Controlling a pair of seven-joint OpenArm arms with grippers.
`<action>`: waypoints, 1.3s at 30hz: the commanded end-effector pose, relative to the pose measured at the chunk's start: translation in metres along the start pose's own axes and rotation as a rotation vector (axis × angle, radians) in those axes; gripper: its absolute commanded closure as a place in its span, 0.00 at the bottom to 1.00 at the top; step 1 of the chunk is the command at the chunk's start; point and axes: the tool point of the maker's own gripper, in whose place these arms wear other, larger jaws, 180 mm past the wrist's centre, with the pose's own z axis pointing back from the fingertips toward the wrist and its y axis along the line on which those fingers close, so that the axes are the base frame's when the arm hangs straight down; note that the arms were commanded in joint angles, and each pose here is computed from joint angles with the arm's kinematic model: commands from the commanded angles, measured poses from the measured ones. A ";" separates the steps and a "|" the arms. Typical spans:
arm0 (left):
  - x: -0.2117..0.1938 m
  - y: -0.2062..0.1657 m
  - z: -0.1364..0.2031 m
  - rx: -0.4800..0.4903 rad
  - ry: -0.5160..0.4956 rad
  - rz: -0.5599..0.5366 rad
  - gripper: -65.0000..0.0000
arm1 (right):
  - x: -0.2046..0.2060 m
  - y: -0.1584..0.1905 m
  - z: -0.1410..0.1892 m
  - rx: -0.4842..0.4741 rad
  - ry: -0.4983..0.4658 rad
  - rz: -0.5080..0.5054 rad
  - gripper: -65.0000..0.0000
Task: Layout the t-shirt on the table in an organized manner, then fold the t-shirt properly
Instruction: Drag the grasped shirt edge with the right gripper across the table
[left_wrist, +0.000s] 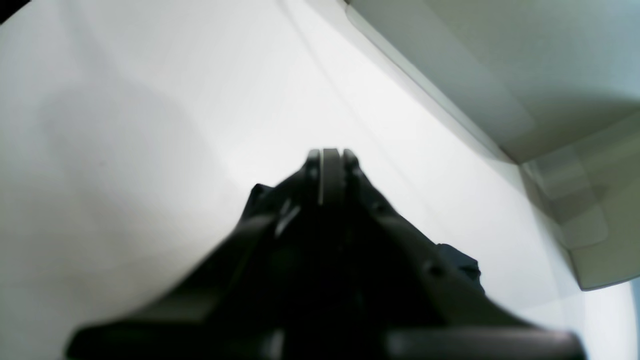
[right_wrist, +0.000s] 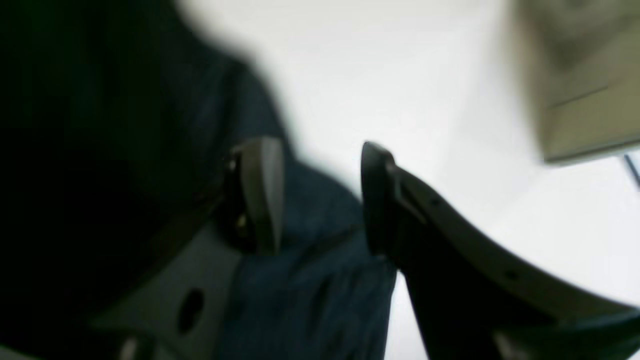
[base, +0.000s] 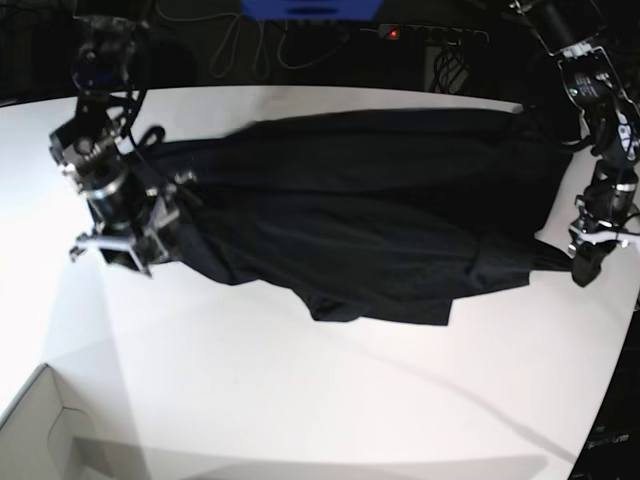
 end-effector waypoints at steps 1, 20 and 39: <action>0.017 -0.007 -0.001 -0.027 -0.050 -0.015 1.00 | 0.032 -0.007 -0.003 -0.018 -0.100 -0.013 0.60; 0.012 -0.003 0.002 -0.018 -0.037 -0.015 1.00 | 0.097 0.103 -0.151 0.396 -0.007 -0.196 0.49; 0.012 -0.003 0.002 -0.017 -0.035 -0.015 1.00 | 0.106 0.130 -0.160 0.468 -0.148 -0.306 0.49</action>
